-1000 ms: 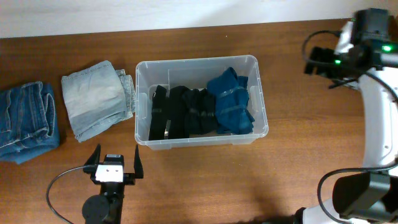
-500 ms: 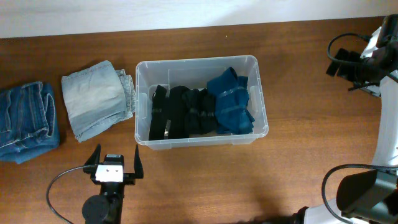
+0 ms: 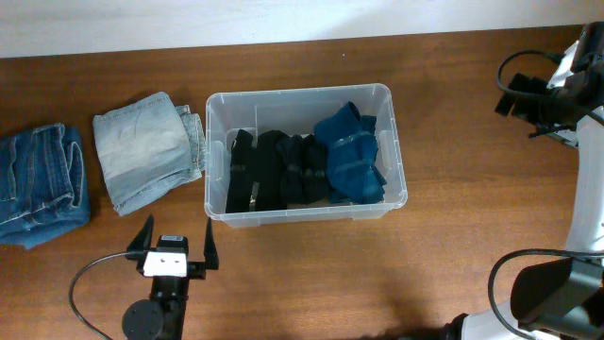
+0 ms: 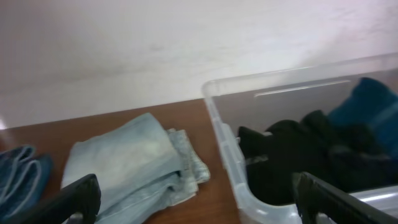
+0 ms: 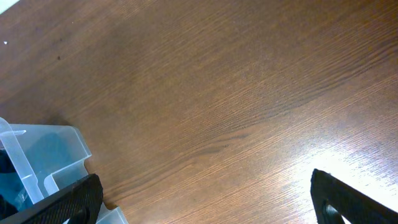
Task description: Pack container
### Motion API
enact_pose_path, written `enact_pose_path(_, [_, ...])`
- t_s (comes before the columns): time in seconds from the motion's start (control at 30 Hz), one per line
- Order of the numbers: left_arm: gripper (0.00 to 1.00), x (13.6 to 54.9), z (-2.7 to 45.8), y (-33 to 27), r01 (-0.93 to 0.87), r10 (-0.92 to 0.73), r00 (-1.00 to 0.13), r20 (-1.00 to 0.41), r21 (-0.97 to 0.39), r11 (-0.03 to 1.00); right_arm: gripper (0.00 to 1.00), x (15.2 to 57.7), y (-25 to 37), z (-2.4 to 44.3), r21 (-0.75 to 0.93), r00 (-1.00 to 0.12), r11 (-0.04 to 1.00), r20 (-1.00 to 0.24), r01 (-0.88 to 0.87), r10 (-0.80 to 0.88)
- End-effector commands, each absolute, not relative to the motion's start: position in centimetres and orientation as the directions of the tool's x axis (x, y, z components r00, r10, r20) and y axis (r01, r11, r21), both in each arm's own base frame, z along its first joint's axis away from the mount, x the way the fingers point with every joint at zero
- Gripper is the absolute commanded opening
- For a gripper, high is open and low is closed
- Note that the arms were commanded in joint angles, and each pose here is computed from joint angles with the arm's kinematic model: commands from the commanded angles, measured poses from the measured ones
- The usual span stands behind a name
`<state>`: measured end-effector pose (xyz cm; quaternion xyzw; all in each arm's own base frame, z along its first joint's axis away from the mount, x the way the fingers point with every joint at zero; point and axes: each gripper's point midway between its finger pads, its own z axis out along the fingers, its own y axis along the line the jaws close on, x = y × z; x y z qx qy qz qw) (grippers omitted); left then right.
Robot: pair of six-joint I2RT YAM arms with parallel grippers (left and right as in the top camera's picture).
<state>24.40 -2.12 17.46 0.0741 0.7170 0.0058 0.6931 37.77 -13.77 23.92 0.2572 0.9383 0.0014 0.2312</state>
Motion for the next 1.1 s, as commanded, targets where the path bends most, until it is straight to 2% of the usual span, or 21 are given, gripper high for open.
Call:
enact_pose_path(0.0, [1.00, 23.4, 21.1, -3.0, 0.151, 0.119, 0.022, -0.993, 0.121, 0.981, 0.99, 37.7, -14.0, 24.3, 0.112, -0.758, 0.869, -0.445, 0.482, 0.477])
enact_pose_path(0.23, [1.00, 21.1, 27.2, -2.3, 0.129, 0.139, -0.081, -0.987, 0.128, 0.983, 0.99, 37.7, -14.0, 24.3, 0.112, -0.758, 0.869, -0.445, 0.481, 0.477])
enact_pose_path(0.43, [1.00, 21.5, 30.5, -2.3, 0.191, 0.269, -0.280, -0.922, 0.221, 0.956, 0.99, 37.7, -14.0, 24.3, 0.112, -0.758, 0.869, -0.444, 0.482, 0.477])
enact_pose_path(0.73, [1.00, 25.4, 32.8, -2.0, 0.282, 0.332, -0.661, -0.673, 0.188, 0.941, 0.99, 37.7, -14.0, 24.3, 0.112, -0.758, 0.869, -0.444, 0.482, 0.477])
enact_pose_path(0.83, [1.00, 27.4, 32.8, -2.0, 0.349, 0.403, -0.712, -0.575, 0.209, 0.914, 0.98, 37.7, -14.0, 24.3, 0.112, -0.758, 0.869, -0.444, 0.482, 0.477])
enact_pose_path(1.07, [1.00, 32.2, 30.6, -0.2, 0.316, 0.415, -0.782, -0.465, 0.278, 0.907, 0.99, 37.7, -14.0, 24.3, 0.112, -0.758, 0.869, -0.445, 0.482, 0.477])
